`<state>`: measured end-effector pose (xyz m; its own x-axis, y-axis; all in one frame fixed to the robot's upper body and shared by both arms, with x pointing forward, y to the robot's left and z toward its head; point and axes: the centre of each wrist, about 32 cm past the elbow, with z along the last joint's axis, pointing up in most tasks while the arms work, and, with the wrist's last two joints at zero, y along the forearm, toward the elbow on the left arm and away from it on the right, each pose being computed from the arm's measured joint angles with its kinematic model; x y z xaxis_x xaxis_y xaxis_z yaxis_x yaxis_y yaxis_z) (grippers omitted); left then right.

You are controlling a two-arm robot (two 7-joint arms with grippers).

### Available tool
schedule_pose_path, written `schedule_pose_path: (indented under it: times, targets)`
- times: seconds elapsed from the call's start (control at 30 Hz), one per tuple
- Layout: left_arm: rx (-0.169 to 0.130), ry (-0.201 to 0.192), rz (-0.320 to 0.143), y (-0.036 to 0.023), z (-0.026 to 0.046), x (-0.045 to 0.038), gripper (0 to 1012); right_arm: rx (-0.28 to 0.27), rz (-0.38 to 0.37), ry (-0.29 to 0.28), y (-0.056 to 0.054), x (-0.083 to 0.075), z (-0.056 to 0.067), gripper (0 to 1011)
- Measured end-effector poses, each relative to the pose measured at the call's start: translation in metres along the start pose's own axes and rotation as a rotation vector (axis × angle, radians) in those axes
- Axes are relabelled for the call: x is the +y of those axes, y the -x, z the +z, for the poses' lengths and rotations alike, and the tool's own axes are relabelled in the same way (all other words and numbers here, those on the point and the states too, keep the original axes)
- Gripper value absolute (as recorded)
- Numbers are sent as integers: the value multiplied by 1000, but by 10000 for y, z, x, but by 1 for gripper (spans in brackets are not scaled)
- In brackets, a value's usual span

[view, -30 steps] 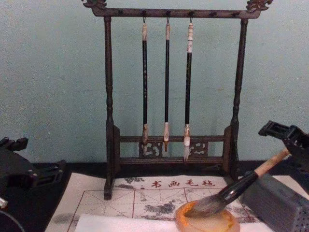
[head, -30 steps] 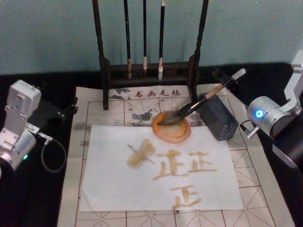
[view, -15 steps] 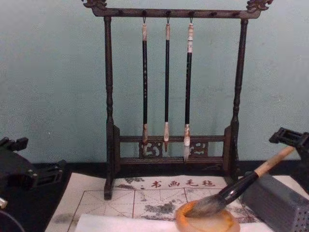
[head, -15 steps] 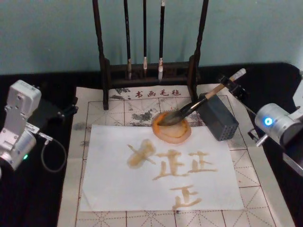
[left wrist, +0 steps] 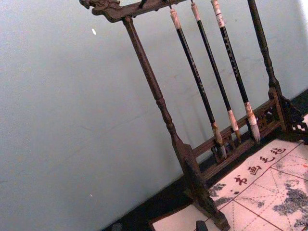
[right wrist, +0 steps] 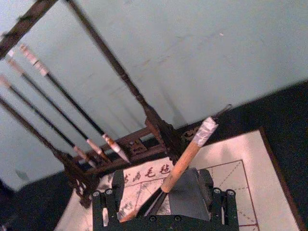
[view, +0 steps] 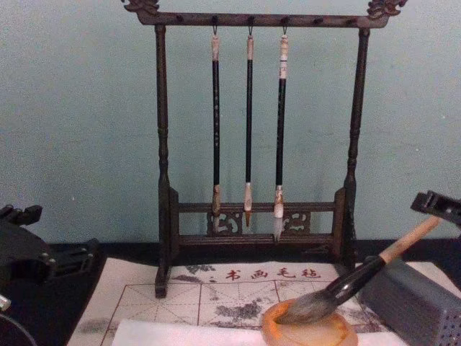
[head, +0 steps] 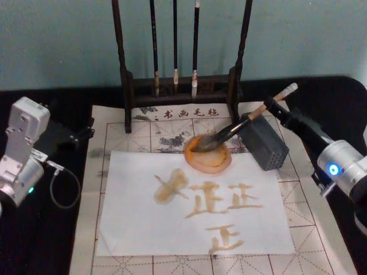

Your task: Pick up the brush from the inkstone, write on the paper, then place the brush back to its original position.

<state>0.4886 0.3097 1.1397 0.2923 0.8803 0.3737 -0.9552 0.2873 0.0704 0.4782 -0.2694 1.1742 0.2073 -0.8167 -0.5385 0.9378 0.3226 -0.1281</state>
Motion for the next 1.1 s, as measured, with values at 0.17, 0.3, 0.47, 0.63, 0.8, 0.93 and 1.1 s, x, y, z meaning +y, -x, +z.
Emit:
schedule_pose_path:
  times: [0.17,0.3,0.47,0.63,0.8,0.93,1.1]
  targets:
    - [0,0,0,0,0,0,1001,-137,29,-2,-34,-69,-95,1002]
    - [0,0,0,0,0,0,1001,-218,38,9,-68,-111,-140,1002]
    - [0,0,0,0,0,0,1001,-293,43,24,-92,-142,-174,1002]
    - [0,0,0,0,0,0,1001,-351,40,48,-107,-152,-205,1002]
    - [0,0,0,0,0,0,1001,-392,35,72,-117,-149,-224,1002]
    - [0,0,0,0,0,0,1001,-391,34,71,-118,-149,-223,1002]
    - [0,0,0,0,0,0,1001,-388,33,69,-118,-149,-221,1002]
